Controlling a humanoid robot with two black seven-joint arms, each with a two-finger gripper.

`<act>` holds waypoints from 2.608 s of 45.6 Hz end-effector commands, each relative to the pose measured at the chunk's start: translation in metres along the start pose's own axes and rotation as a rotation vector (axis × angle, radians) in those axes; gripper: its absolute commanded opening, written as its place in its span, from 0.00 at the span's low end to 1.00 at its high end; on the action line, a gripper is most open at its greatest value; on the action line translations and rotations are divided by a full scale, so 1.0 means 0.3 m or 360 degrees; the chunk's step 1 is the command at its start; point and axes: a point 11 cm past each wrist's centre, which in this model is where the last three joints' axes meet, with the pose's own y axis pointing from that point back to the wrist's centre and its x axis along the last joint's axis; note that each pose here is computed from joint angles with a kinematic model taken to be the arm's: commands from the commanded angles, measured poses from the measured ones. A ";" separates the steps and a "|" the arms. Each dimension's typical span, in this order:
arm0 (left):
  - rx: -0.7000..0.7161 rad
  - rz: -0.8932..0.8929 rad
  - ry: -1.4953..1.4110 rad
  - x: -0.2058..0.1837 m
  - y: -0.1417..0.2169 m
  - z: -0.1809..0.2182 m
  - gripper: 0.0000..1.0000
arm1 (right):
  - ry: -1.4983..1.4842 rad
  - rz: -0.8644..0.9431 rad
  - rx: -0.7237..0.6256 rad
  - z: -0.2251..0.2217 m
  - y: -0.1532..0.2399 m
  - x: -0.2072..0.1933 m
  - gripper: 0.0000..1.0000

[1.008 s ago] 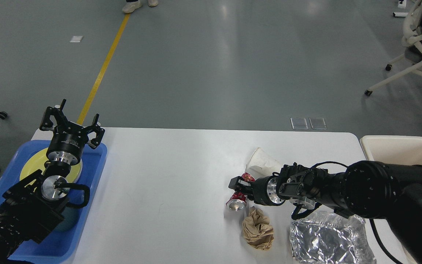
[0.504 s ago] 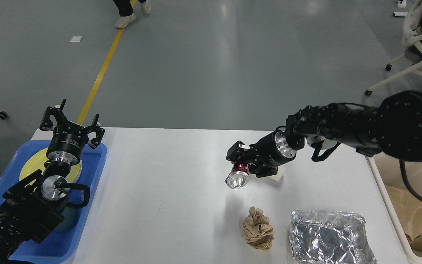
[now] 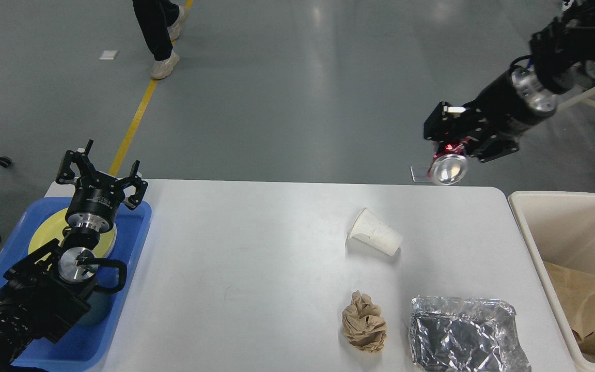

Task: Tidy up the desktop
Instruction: 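Carry the red wrapper over the white bin and release it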

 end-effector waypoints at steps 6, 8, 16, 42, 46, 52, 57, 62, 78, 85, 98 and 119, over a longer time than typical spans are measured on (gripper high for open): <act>0.0000 0.0000 0.0000 0.000 0.000 0.000 0.97 | -0.0159 0.0183 -0.0156 0.309 0.193 0.037 0.00; 0.0000 0.0000 0.0000 0.000 0.000 0.000 0.97 | -0.0178 0.0200 -0.0195 0.359 0.207 0.037 0.00; 0.0000 0.0000 0.0000 0.000 0.000 0.000 0.97 | -0.0316 0.0308 -0.0302 0.587 0.206 0.029 0.00; 0.0000 0.0000 0.0000 0.000 0.000 0.000 0.97 | -0.0373 0.1029 -0.0527 1.073 -0.004 -0.049 0.00; 0.0001 0.0000 0.0002 -0.001 0.000 -0.002 0.97 | -0.0398 0.1116 -0.0533 1.119 -0.061 -0.077 0.00; 0.0000 0.0000 0.0000 0.000 0.000 0.000 0.97 | -0.0501 0.1183 -0.0486 1.172 -0.166 -0.139 0.00; 0.0000 0.0000 0.0000 0.000 0.000 0.000 0.97 | -0.0560 0.1173 -0.0452 1.183 -0.236 -0.180 0.00; 0.0000 0.0000 0.0000 0.000 0.000 0.000 0.97 | -0.0579 0.1157 -0.0416 1.167 -0.279 -0.193 0.00; 0.0001 0.0000 0.0002 -0.001 0.000 -0.002 0.97 | -0.0580 0.1150 -0.0421 1.168 -0.290 -0.201 0.67; 0.0000 0.0000 0.0000 0.000 0.000 0.000 0.97 | -0.0585 0.1129 -0.0438 1.181 -0.299 -0.221 0.71; 0.0000 0.0000 0.0000 0.000 0.000 0.000 0.97 | -0.0585 0.1126 -0.0441 1.183 -0.300 -0.224 0.76; 0.0000 0.0000 0.0000 0.000 0.000 0.000 0.97 | -0.0573 0.1147 -0.0321 1.086 -0.196 -0.085 1.00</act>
